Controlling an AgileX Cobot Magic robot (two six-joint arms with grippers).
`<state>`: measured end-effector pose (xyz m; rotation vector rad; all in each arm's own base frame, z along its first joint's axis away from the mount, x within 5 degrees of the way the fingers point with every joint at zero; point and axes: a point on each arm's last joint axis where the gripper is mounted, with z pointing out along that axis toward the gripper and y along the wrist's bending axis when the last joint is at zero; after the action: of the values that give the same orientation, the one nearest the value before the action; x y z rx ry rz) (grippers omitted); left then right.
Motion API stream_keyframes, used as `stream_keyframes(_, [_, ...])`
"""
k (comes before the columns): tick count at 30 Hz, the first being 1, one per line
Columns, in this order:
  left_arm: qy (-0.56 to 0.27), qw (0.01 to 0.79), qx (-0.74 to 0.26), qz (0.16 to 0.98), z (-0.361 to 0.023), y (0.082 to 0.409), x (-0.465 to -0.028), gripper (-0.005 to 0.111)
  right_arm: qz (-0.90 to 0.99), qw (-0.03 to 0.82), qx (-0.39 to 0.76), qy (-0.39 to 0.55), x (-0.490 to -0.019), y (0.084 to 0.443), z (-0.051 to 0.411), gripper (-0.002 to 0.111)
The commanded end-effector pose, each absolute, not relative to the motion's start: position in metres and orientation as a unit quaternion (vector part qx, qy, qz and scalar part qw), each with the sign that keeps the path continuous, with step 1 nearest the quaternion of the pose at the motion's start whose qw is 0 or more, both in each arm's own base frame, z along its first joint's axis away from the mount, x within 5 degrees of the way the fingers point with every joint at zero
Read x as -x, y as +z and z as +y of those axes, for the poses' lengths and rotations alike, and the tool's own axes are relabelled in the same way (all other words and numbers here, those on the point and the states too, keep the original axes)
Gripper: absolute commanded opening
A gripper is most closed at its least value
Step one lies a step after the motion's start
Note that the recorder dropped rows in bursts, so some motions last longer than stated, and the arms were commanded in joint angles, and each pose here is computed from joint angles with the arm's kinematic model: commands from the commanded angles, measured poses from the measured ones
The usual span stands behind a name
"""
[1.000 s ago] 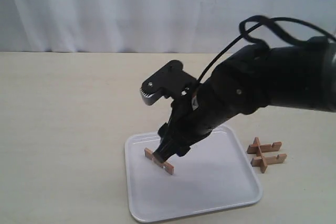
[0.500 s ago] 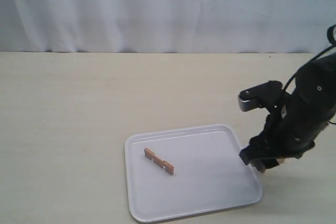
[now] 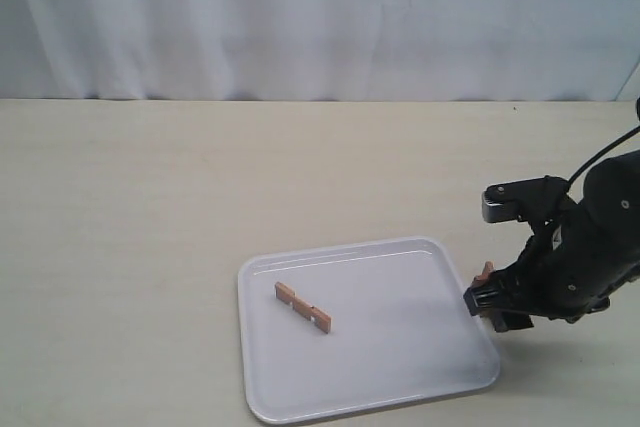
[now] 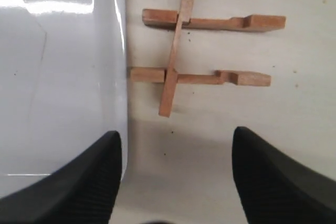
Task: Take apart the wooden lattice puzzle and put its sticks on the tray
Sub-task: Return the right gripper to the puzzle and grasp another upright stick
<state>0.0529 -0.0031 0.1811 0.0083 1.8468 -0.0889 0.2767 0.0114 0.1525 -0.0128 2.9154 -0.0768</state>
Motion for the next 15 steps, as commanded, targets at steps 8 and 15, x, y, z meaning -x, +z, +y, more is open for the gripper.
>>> stream_keyframes(8, [-0.038, 0.603, -0.003, 0.796, -0.0031, 0.1808, -0.053, 0.0, 0.99, 0.139, -0.024, -0.014, -0.2868, 0.1397, 0.0121, 0.048])
stream_keyframes(15, [-0.036, 0.604, -0.005, 0.796, -0.0029, 0.1808, -0.053, 0.0, 0.989, 0.145, -0.023, -0.013, -0.2879, 0.14, 0.0123, 0.04])
